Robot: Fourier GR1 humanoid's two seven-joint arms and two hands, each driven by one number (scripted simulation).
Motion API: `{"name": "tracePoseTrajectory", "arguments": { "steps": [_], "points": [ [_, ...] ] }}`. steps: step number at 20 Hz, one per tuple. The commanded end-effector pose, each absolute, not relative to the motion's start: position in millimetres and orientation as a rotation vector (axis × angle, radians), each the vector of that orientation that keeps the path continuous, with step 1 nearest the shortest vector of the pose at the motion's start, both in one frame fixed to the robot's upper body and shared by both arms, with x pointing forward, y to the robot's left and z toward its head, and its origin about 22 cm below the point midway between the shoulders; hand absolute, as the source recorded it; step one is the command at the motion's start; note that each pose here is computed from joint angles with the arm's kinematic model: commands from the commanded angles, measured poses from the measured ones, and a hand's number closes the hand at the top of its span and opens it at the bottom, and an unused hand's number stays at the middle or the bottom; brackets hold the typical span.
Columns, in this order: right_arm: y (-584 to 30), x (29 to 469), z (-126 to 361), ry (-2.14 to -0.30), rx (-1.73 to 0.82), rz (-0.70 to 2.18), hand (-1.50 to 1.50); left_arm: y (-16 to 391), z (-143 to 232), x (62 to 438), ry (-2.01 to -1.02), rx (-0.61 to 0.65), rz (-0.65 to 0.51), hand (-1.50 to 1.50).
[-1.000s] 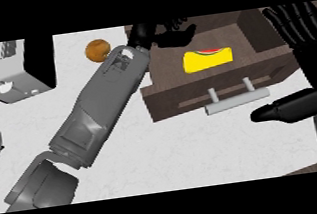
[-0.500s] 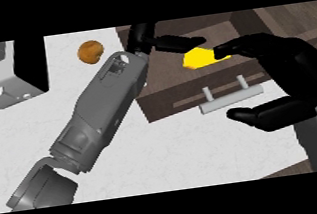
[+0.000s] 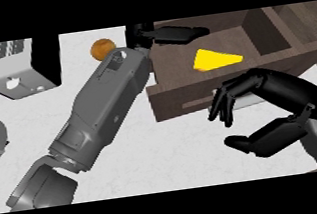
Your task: Pick up the cup, place it into the drawer and close the drawer
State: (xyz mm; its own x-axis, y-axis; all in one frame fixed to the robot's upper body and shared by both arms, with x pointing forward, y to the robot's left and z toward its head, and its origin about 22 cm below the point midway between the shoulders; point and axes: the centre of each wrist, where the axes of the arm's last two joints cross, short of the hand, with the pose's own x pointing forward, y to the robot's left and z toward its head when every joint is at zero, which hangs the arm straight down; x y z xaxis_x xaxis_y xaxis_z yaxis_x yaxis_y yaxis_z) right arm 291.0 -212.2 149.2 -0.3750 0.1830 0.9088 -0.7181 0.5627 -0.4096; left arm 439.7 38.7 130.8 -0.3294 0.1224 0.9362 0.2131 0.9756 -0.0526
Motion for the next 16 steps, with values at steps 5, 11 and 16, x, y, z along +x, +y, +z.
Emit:
{"name": "tracePoseTrajectory", "arguments": {
  "steps": [5,11,16],
  "points": [
    [-212,272,125,-1.584,0.054,1.239,-1.50,49,115,441,-1.910,-0.233,0.015,-1.50],
    [-201,293,47,-1.445,-0.064,1.248,-1.50,54,106,436,-1.929,-0.300,0.045,-1.50],
    [-190,311,1,-1.337,-0.075,1.361,-1.50,76,93,435,-1.915,-0.317,0.098,-1.50]
  ]
}}
